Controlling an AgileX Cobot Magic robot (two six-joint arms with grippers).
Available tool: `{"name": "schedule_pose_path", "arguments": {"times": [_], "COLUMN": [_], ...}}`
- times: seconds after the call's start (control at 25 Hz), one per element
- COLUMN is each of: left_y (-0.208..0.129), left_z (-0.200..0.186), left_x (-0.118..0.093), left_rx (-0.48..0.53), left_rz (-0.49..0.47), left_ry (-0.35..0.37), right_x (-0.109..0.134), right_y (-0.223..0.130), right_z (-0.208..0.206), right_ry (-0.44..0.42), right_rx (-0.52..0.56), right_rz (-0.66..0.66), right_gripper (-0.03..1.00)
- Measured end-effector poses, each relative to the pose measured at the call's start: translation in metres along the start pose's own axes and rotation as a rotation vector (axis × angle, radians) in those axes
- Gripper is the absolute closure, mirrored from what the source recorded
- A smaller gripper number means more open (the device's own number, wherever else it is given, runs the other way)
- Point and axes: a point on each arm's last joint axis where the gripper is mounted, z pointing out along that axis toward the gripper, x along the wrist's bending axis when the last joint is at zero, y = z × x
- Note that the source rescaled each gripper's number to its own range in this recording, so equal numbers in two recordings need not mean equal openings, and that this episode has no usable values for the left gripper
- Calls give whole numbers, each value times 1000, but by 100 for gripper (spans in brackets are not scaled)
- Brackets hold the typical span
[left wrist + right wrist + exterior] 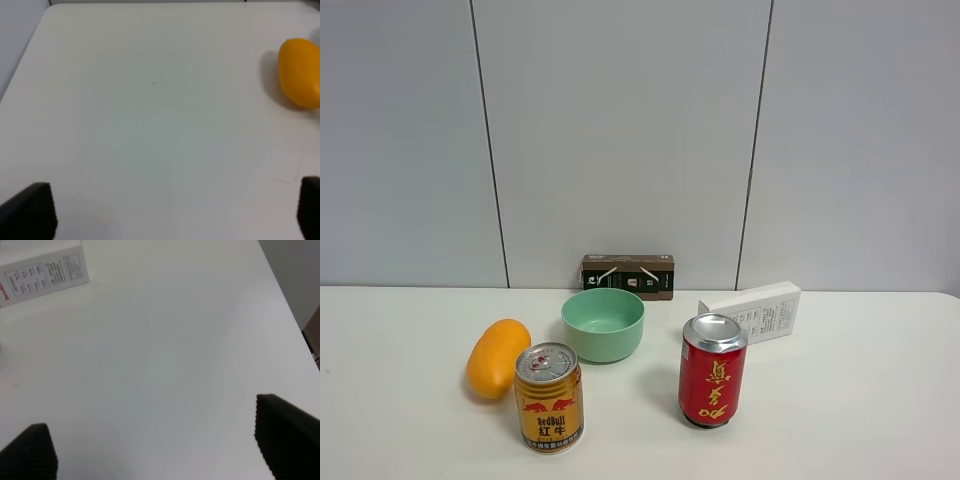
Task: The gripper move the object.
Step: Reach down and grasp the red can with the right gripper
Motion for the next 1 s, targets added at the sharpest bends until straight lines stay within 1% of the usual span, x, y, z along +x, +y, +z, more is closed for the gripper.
{"name": "schedule_pose_path", "arguments": {"times": [0.44, 0.6, 0.8, 0.92, 1.0], "left_y": [0, 0, 0, 0, 0], "left_z": [0, 0, 0, 0, 0], "left_x": [0, 0, 0, 0, 0], "left_rx": [0, 0, 0, 0, 0], "left_rz": [0, 0, 0, 0, 0], "left_ry": [0, 0, 0, 0, 0], "right_x": [0, 3, 4, 6, 6], "right_y": [0, 1, 1, 1, 2], "right_z": [0, 0, 0, 0, 0], "right_ry": [1, 35, 42, 67, 69], "right_rx": [-2, -8, -9, -11, -14], "right_rz": [10, 62, 68, 82, 84], "right_gripper": [52, 52, 52, 52, 52]}}
